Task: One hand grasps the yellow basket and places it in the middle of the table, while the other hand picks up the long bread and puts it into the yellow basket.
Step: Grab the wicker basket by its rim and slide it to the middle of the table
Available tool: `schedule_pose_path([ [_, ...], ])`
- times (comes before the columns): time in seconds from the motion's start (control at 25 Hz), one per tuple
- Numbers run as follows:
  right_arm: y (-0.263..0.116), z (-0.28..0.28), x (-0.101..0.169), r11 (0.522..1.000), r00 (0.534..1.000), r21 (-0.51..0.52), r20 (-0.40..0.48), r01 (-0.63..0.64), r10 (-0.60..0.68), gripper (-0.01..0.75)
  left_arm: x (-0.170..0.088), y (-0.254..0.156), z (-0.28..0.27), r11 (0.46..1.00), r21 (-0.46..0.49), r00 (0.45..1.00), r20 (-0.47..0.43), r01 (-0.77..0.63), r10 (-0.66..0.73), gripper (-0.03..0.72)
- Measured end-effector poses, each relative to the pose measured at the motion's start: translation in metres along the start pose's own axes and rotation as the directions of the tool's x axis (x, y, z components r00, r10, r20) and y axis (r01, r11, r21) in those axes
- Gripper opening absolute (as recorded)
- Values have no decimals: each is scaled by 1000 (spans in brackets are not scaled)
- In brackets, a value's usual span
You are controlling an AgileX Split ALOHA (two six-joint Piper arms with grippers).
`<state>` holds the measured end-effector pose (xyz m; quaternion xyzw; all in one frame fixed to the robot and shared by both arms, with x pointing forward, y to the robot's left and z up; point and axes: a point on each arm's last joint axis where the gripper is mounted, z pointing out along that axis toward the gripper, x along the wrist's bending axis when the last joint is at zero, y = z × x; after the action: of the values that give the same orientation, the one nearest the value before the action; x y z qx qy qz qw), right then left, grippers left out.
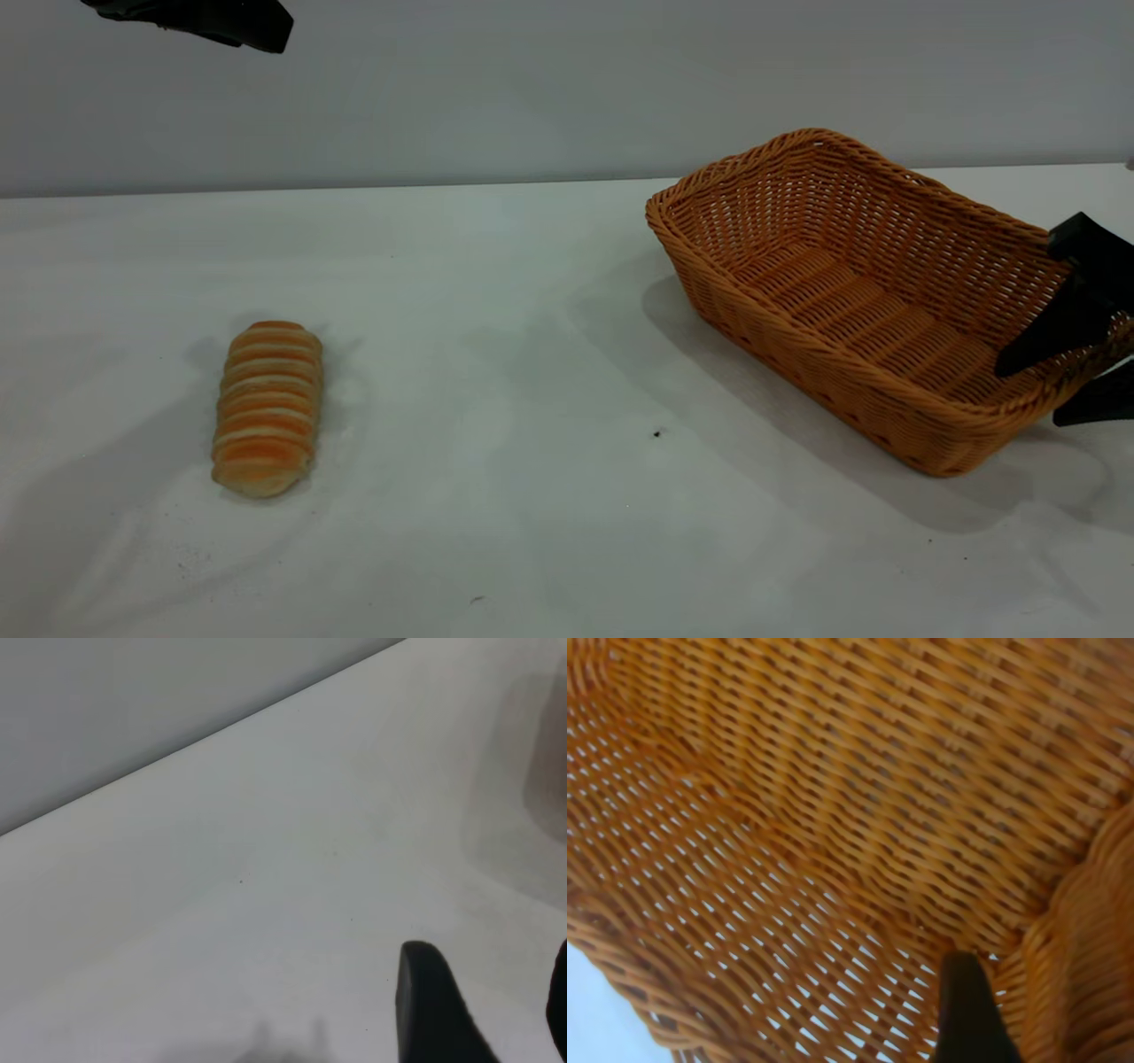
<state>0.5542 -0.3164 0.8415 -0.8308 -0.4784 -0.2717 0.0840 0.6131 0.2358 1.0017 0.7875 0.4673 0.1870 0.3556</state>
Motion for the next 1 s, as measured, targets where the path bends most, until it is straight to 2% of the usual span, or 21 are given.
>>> schedule_pose_path([
  [0.48,-1,25,1,999,1000,50,0,-11,11,454,0,0,0,1000,0,1000,-1,-3,3,374],
  [0.6,-1,26,1,998,1000,54,-6,-17,17,359,0,0,0,1000,0,1000,-1,-5,5,374],
  [0.8,0,27,-1,999,1000,47,9,27,-28,95,0,0,0,1000,-1,1000,-3,-9,9,374],
  [1.0,-3,28,-1,996,998,64,-4,55,-55,98,0,0,0,1000,-1,1000,-3,-9,9,374],
])
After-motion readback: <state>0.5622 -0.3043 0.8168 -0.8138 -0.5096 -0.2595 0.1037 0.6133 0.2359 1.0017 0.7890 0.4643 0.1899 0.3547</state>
